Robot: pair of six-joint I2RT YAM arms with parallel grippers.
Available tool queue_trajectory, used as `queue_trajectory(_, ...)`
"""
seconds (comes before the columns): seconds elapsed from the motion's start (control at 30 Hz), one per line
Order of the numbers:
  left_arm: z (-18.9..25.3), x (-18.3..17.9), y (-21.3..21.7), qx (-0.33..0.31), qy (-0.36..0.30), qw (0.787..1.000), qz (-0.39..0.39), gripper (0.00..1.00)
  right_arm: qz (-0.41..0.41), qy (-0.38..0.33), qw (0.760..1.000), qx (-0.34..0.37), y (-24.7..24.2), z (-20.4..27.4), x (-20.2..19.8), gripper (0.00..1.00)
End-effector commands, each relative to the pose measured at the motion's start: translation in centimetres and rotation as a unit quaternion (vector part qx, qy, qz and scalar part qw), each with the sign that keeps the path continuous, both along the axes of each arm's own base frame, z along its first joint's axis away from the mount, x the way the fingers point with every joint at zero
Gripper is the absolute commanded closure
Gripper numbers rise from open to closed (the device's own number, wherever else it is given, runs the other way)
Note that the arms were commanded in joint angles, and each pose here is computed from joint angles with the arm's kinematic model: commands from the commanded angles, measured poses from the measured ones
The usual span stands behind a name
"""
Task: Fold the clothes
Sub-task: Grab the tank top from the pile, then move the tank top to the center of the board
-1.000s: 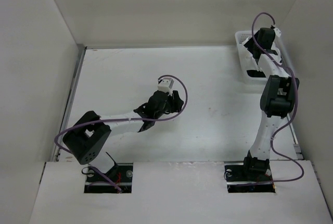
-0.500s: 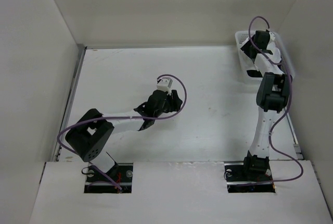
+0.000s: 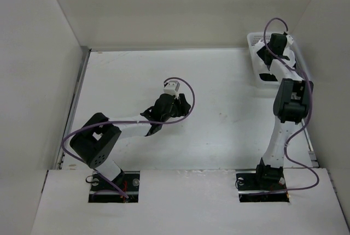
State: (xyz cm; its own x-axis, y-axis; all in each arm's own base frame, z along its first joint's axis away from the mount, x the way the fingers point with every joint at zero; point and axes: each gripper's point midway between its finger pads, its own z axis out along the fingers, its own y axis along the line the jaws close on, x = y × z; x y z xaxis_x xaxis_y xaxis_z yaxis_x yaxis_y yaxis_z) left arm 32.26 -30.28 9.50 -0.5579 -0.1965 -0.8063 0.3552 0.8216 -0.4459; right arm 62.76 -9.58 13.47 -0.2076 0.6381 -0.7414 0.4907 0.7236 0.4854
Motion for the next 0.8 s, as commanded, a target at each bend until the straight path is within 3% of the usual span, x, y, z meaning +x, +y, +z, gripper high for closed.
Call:
queue_trajectory(0.0,3.6,0.9,-0.7,-0.042,-0.037,0.998,0.002,0.55,0.01,-0.228,0.973,-0.018,1.1,20.4,-1.9,1.0)
queue_trajectory(0.17,5.9,1.3,1.4,-0.067,-0.047,0.996,0.039,0.55,0.111,-0.349,0.931,-0.014,8.5,34.4,-7.8,0.99)
queue_trajectory(0.27,7.9,1.7,3.8,-0.091,-0.054,0.992,0.074,0.55,0.18,-0.413,0.893,-0.019,14.1,41.9,-12.9,0.98)
queue_trajectory(0.4,10.2,1.8,7.7,-0.112,-0.062,0.984,0.125,0.53,0.259,-0.447,0.856,-0.024,20.4,46.2,-18.9,0.97)
queue_trajectory(0.47,11.1,1.7,10.2,-0.123,-0.067,0.977,0.159,0.52,0.304,-0.432,0.849,-0.015,23.8,44.9,-21.0,0.97)
queue_trajectory(0.57,12.3,1.0,13.9,-0.137,-0.08,0.966,0.206,0.5,0.371,-0.381,0.847,0.016,29.4,38.5,-23.8,0.96)
queue_trajectory(0.7,12.4,-0.4,18.5,-0.142,-0.09,0.949,0.267,0.47,0.462,-0.268,0.841,0.081,37.9,23.5,-28.8,0.93)
queue_trajectory(0.77,11.6,-1.0,20.6,-0.133,-0.084,0.943,0.294,0.46,0.52,-0.182,0.829,0.096,42.6,14.7,-32.9,0.86)
